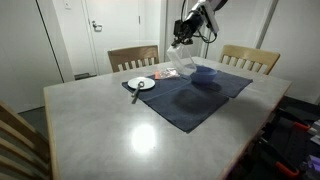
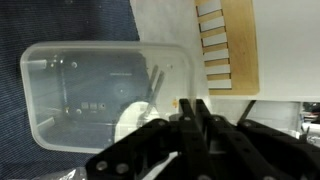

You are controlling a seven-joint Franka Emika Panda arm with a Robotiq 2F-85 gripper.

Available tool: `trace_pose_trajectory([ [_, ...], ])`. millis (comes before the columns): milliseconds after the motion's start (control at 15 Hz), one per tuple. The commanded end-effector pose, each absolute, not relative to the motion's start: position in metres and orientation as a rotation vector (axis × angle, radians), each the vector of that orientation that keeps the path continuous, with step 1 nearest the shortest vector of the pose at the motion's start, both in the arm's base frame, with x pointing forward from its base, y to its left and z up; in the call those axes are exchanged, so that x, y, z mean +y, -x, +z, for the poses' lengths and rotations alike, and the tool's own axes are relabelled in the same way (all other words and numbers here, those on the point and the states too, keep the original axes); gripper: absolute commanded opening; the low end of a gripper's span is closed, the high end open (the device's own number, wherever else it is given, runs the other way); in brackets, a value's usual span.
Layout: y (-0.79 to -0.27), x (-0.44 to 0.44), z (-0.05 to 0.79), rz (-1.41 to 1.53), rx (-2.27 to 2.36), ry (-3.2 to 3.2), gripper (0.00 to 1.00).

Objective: Pour the contents in the clear lunchbox into the blue bowl on the table

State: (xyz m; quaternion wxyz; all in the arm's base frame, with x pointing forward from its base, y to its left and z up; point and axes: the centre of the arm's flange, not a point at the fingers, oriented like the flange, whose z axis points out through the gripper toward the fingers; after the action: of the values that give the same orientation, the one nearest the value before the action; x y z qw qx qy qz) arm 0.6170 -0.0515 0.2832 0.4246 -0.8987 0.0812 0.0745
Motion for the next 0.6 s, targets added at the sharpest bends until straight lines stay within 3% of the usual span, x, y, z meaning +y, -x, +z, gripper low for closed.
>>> trace_pose_trajectory([
  [0,-0.593,-0.023,0.282,0.210,0.324,2.354,0.02],
  [533,-0.587,0.006,0.249,0.318,0.513,2.520,0.02],
])
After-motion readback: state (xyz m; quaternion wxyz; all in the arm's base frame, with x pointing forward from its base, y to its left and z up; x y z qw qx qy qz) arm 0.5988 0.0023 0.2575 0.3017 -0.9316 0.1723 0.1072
